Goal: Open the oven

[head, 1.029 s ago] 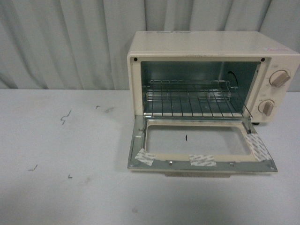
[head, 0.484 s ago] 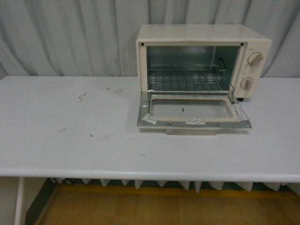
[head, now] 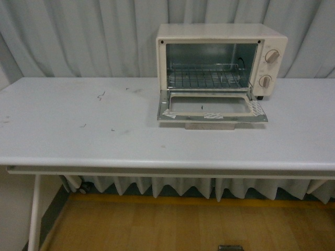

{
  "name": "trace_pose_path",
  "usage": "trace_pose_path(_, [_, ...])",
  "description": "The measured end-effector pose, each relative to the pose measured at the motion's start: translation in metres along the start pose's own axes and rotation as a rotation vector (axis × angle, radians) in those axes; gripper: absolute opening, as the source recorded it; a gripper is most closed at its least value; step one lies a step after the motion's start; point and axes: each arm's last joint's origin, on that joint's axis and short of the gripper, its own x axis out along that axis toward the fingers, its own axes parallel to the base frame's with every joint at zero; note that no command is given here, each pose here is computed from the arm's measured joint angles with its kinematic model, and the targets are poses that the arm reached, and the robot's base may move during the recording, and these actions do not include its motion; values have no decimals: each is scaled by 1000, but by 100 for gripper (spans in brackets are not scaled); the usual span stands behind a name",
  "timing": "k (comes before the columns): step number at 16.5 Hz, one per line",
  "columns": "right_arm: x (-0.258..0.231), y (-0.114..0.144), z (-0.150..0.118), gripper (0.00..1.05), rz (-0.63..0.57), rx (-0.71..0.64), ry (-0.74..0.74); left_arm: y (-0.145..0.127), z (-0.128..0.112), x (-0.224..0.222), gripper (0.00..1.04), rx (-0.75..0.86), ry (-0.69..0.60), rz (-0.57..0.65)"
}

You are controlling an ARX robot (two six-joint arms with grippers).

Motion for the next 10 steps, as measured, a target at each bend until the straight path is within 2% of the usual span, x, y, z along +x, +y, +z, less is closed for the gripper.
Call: trace_pose_path(10, [0, 0, 0, 98, 0, 0, -2, 0, 0, 0, 98, 0, 0, 0])
